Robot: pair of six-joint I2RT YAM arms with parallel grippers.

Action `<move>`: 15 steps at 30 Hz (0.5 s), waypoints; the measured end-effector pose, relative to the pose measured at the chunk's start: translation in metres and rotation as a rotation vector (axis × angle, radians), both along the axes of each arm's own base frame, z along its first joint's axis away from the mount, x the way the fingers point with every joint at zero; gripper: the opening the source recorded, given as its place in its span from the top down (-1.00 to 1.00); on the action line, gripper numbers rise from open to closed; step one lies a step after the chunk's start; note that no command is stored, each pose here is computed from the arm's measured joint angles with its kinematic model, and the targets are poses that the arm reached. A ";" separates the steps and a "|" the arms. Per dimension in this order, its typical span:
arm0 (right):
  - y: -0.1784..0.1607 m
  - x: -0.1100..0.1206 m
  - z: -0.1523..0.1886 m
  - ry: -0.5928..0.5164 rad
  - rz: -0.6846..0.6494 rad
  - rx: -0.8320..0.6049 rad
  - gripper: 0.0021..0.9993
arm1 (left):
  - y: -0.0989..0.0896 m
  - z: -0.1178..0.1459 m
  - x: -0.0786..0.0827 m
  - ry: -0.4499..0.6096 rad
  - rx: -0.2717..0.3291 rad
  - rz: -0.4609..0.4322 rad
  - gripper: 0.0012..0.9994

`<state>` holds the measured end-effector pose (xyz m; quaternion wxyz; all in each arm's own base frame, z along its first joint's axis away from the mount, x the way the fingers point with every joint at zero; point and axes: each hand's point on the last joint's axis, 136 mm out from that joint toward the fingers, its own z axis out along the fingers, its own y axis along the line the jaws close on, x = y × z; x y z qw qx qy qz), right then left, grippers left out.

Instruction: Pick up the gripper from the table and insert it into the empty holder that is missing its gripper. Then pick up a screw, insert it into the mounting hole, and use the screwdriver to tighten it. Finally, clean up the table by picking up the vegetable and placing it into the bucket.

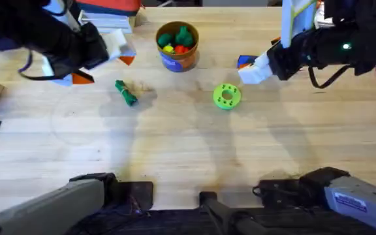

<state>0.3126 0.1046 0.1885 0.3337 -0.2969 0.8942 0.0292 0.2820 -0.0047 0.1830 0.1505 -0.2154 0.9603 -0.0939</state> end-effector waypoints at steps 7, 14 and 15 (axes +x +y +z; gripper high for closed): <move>0.000 0.000 0.000 0.000 0.000 0.000 -0.99 | -0.003 -0.045 0.015 0.164 -0.064 0.114 -0.97; 0.000 0.000 0.000 0.000 0.000 0.000 -0.99 | 0.009 -0.097 0.021 0.330 -0.023 0.259 -0.97; 0.000 0.000 0.000 0.000 0.000 0.000 -0.99 | 0.011 -0.101 0.023 0.336 -0.014 0.278 -0.97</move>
